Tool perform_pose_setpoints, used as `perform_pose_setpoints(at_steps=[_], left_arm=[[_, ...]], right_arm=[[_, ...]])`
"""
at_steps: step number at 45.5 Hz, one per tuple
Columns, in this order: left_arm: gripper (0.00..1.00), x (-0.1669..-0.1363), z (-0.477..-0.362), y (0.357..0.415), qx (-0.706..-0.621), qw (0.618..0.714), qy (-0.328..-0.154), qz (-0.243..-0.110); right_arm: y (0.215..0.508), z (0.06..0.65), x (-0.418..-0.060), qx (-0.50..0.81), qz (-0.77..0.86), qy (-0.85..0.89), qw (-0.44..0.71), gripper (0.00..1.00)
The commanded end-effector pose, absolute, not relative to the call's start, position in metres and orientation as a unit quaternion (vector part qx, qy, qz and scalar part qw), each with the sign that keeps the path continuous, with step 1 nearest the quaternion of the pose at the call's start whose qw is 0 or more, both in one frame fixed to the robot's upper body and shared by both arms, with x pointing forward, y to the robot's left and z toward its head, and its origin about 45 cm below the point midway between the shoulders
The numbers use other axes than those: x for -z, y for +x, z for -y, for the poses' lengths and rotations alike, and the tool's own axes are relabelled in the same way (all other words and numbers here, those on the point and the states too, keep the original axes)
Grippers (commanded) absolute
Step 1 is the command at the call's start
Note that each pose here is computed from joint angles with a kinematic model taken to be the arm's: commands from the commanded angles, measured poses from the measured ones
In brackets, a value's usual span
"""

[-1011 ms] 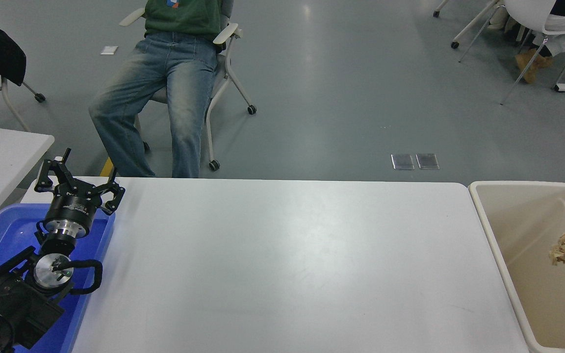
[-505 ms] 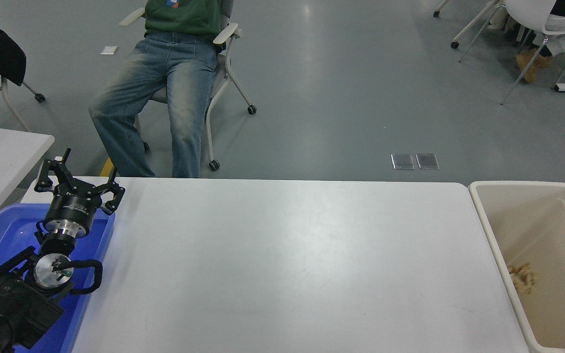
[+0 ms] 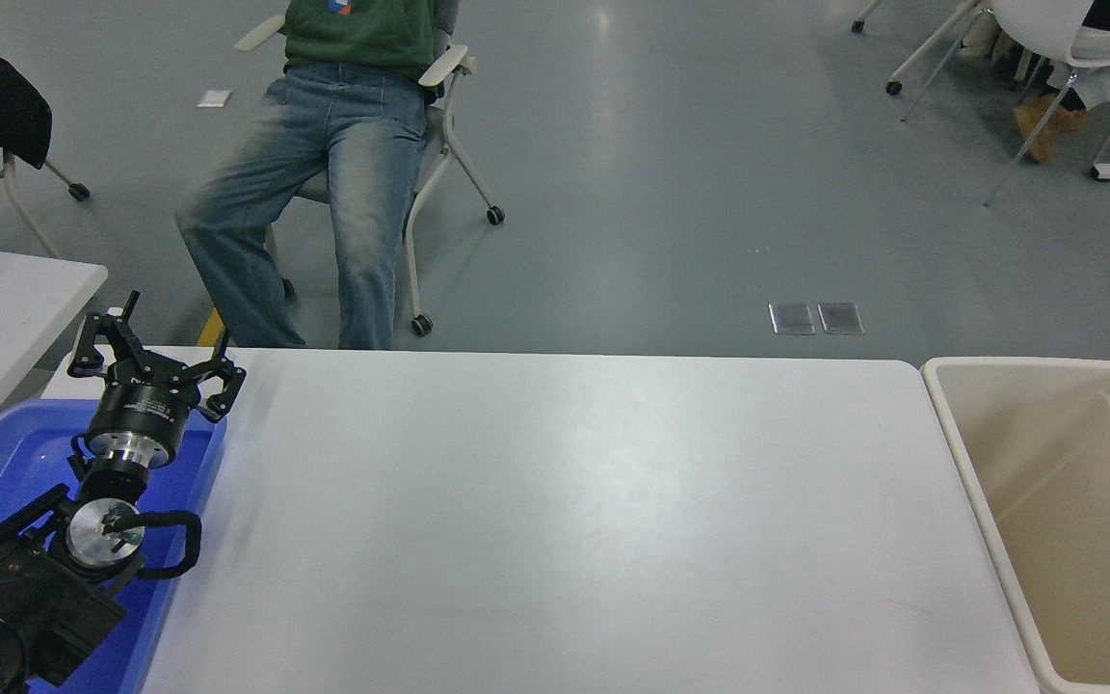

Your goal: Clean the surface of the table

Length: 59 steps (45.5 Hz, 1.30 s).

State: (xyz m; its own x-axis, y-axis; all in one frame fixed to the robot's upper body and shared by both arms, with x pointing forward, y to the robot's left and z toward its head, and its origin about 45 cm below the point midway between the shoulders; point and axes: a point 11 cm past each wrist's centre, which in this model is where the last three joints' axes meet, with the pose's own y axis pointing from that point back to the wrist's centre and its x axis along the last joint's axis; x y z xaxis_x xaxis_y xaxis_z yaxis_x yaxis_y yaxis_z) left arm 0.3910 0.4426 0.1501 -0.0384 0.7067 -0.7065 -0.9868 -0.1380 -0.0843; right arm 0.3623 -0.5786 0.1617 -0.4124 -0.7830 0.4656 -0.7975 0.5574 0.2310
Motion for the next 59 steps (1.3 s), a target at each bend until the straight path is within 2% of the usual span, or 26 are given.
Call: perform_pose_setpoints(at_steps=[1,15,24,31,39,46,47,48,56,57,59], left_arm=[[1.00,-0.1501,-0.443,0.3909,-0.6855,0.6177,-0.315,-0.222],[1.00,-0.1501,-0.443,0.3909,-0.6855,0.6177,-0.315,-0.222],[1.00,-0.1501,-0.443,0.3909,-0.6855,0.6177,-0.315,-0.222],[1.00,-0.1501,-0.443,0.3909,-0.6855,0.6177,-0.315,-0.222],[1.00,-0.1501,-0.443,0.3909,-0.6855,0.6177,-0.315,-0.222],[1.00,-0.1501,-0.443,0.3909,-0.6855,0.6177,-0.315,-0.222],[1.00,-0.1492,-0.442,0.3905,-0.6855,0.6175,-0.315,-0.223],[1.00,-0.1501,-0.443,0.3909,-0.6855,0.6177,-0.315,-0.222],[1.00,-0.1501,-0.443,0.3909,-0.6855,0.6177,-0.315,-0.222],[1.00,-0.1492,-0.442,0.3905,-0.6855,0.6175,-0.315,-0.223],[1.00,-0.1501,-0.443,0.3909,-0.6855,0.6177,-0.315,-0.222]], right_arm=[[0.398,0.574,-0.209,-0.019,0.858,0.480,0.182,1.00],[0.429,0.556,-0.245,-0.002,0.858,0.508,0.075,1.00],[0.450,0.524,-0.248,0.048,0.837,0.544,-0.038,1.00],[0.461,0.477,-0.233,0.099,0.790,0.595,-0.110,1.00],[0.465,0.422,-0.224,0.135,0.722,0.664,-0.139,1.00],[0.447,0.390,-0.190,0.185,0.670,0.701,-0.157,1.00],[0.446,0.387,-0.186,0.189,0.668,0.703,-0.157,1.00],[0.444,0.385,-0.183,0.192,0.665,0.706,-0.152,1.00],[0.444,0.356,-0.167,0.214,0.649,0.712,-0.159,1.00],[0.443,0.353,-0.165,0.217,0.648,0.713,-0.161,1.00],[0.442,0.346,-0.161,0.220,0.645,0.713,-0.165,1.00]])
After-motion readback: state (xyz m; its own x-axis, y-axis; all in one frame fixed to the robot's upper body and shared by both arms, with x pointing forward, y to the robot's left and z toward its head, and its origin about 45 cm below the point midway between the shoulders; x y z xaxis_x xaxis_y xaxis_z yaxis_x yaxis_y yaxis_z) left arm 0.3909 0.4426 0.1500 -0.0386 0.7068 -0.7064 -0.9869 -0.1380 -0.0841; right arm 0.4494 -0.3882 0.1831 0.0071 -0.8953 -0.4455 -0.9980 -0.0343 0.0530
